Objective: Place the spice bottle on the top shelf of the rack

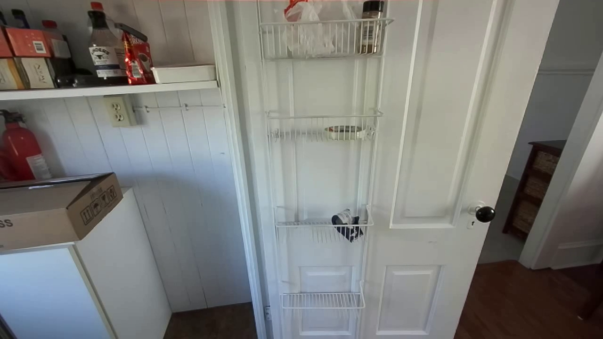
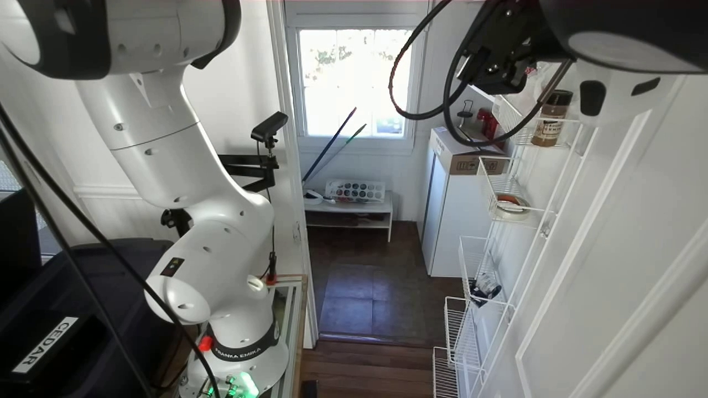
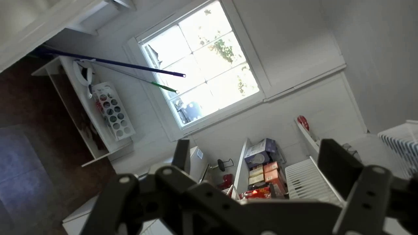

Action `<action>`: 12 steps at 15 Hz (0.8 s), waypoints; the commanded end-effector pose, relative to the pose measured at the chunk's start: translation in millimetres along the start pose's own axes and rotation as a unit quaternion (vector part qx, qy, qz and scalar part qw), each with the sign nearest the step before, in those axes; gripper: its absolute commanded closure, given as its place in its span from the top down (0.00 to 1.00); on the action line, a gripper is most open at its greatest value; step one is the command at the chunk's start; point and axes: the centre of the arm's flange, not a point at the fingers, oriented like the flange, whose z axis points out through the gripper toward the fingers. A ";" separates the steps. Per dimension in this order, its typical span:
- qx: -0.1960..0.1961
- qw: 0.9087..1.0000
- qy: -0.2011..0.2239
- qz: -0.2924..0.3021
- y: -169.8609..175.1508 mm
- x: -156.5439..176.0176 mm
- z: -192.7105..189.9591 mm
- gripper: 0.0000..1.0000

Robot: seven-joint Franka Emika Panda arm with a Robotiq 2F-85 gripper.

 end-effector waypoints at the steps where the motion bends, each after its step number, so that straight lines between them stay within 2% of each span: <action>1: -0.033 0.995 -0.007 -0.093 0.0 -25.6 0.8 1.00; 4: -0.030 0.984 0.008 -0.173 -0.4 -32.9 4.7 1.00; 6: -0.028 0.974 0.016 -0.225 -2.2 -35.4 8.2 1.00; 9: -0.041 0.953 0.029 -0.299 -7.4 -39.1 13.3 1.00; 12: -0.060 0.927 0.039 -0.368 -14.0 -44.6 17.6 1.00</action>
